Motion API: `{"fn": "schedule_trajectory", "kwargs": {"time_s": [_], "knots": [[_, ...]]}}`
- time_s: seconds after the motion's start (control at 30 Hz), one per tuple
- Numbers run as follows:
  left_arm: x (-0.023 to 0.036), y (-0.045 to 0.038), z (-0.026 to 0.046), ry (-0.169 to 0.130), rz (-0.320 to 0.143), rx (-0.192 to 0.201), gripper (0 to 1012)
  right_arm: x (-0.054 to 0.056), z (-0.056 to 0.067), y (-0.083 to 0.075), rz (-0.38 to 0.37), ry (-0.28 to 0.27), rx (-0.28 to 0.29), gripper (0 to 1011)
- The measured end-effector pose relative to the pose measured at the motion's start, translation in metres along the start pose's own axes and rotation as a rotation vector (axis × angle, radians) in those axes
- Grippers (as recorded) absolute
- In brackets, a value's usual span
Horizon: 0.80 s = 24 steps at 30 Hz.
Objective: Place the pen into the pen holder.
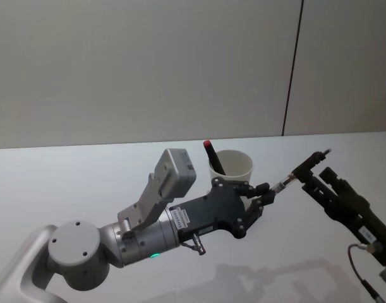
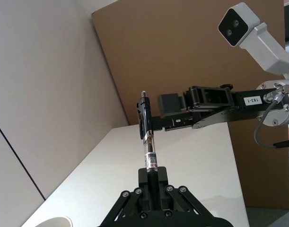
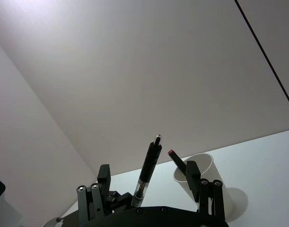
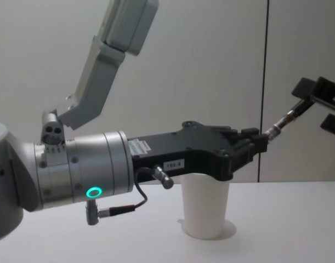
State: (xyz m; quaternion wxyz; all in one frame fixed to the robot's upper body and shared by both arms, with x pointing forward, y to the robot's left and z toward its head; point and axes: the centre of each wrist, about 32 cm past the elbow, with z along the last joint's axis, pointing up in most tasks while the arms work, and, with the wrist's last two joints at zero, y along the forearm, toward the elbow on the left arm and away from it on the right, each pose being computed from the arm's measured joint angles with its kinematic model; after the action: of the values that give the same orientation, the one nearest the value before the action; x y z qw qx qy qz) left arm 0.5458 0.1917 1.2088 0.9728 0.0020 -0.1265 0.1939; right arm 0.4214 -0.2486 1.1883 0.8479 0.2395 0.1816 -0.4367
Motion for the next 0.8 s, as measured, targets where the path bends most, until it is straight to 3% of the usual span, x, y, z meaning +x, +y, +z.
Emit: {"fn": "schedule_trajectory", "kwargs": {"time_s": [0.53,0.8], "knots": [[0.0,0.0,0.0,0.0,0.0,0.0,124,-0.001,-0.002,0.01,0.003,0.015,0.018,1000],[0.0,0.0,0.0,0.0,0.0,0.0,124,0.0,-0.003,0.013,0.002,0.023,0.017,815]]}}
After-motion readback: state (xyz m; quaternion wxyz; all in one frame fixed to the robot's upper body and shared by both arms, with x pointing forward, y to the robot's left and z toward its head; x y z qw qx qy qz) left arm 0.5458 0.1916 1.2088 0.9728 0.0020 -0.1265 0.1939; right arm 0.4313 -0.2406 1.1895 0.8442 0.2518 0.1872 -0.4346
